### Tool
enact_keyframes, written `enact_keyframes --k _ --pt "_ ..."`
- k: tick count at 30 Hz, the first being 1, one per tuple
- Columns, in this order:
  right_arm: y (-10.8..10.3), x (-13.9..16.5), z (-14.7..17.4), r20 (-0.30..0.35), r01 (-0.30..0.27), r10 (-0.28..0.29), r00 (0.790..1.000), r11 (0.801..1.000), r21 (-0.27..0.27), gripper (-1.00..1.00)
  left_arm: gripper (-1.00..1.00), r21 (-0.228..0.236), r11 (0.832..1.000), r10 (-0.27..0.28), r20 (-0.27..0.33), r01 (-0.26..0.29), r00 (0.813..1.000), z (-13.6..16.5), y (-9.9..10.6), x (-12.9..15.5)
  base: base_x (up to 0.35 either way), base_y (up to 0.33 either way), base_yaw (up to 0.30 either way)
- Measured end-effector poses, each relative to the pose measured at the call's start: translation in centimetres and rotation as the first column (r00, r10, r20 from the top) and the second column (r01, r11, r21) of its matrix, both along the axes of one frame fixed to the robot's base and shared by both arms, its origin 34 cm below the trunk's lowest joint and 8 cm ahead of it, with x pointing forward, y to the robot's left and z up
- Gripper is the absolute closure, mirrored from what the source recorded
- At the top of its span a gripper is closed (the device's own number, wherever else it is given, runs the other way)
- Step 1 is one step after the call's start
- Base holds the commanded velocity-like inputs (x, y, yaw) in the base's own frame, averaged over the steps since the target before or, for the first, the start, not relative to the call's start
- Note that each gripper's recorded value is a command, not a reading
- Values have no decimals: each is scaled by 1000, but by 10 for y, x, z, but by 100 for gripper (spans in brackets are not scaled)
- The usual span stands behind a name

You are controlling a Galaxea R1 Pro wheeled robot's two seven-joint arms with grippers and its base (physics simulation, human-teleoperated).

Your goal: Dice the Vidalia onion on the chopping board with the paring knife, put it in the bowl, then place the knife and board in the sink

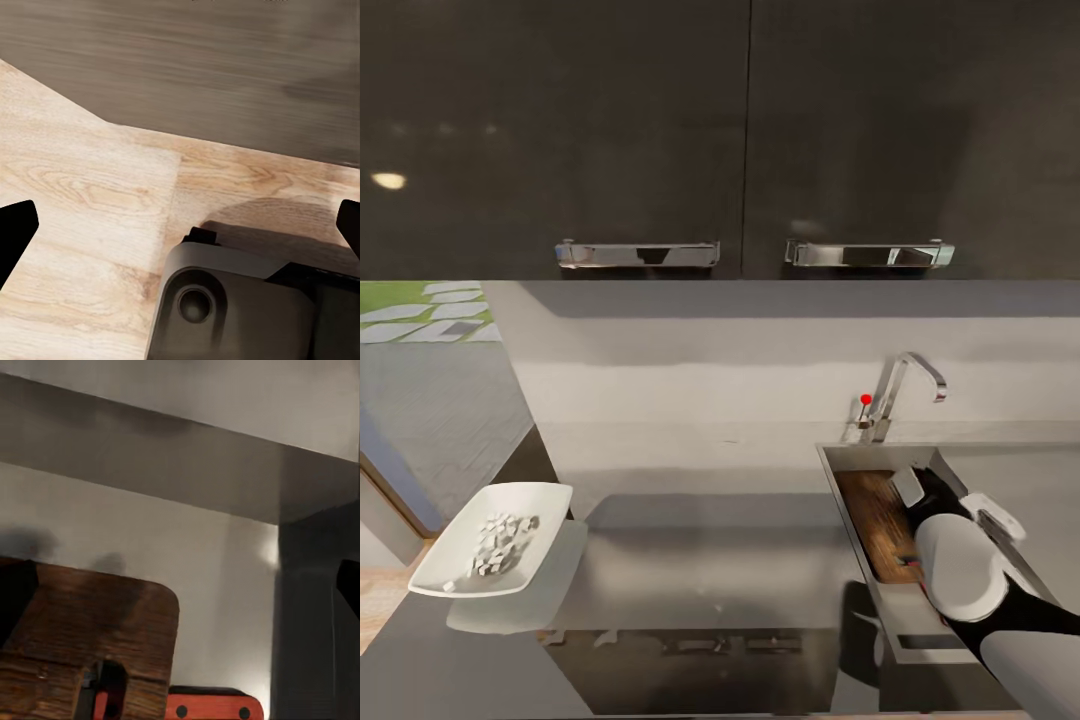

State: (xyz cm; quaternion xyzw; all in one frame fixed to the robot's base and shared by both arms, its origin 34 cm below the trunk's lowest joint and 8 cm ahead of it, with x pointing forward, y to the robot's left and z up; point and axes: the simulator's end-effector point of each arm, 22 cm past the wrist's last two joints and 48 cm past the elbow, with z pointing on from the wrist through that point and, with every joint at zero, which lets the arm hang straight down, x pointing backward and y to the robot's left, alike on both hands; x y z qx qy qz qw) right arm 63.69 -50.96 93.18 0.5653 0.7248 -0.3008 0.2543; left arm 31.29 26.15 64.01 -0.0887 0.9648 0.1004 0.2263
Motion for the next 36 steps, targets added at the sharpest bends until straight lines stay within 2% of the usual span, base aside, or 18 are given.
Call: enact_keyframes --k 3,6,8,9,13,16,19,20,21,23,24,28,32,34,36 --pt "-14 24 27 36 -86 86 996 996 -12 -100 -100 -1 1000 0 0 0 1000 0 0 0 0 0 0" --pt "-20 53 57 73 -205 207 976 978 -33 -100 -100 -1 1000 0 0 0 1000 0 -1 0 0 0 0" --pt "-13 84 76 139 -326 328 934 944 -38 -100 -100 -2 1000 0 1 0 1000 0 -1 0 0 0 0" --pt "-10 92 78 160 -360 361 919 932 -35 -100 -100 -2 1000 0 1 0 1000 0 -1 0 0 0 0" --pt "-1 113 83 217 -449 445 869 893 -33 -100 -100 -2 1000 0 0 0 1000 0 -1 0 0 0 0" --pt "-1 124 89 228 -513 512 828 856 -58 -100 -100 -2 1000 -1 1 1 1000 0 -1 0 0 0 0" --pt "1 136 94 216 -597 602 769 797 -94 -100 -100 -2 1000 -1 1 1 1000 0 -1 0 0 0 0" --pt "0 143 99 204 -649 657 726 752 -114 -100 -100 -2 1000 -1 1 1 1000 0 -1 0 0 0 0" --pt "-3 145 100 198 -671 681 705 731 -122 -100 -100 -2 1000 -1 1 1 1000 0 -1 0 0 0 0" --pt "-10 145 102 193 -704 713 674 699 -121 -100 -100 -2 1000 0 1 0 1000 0 -1 0 0 0 0" --pt "-12 144 101 193 -711 719 668 693 -118 -100 -100 -2 1000 0 1 0 1000 0 -1 0 0 0 0" --pt "-24 136 91 211 -756 756 620 647 -94 -100 -100 -3 1000 -1 2 1 1000 0 -1 1 0 0 0" --pt "-16 139 91 271 -827 812 518 556 -87 -100 -100 -3 1000 -1 2 1 1000 0 -1 1 0 0 0" --pt "-14 137 89 264 -844 828 494 530 -83 -100 -100 -3 1000 -1 2 1 1000 0 -1 1 0 0 0" --pt "-15 132 83 227 -860 848 479 505 -73 -100 -100 -3 1000 -1 2 1 1000 0 -1 1 0 0 0"
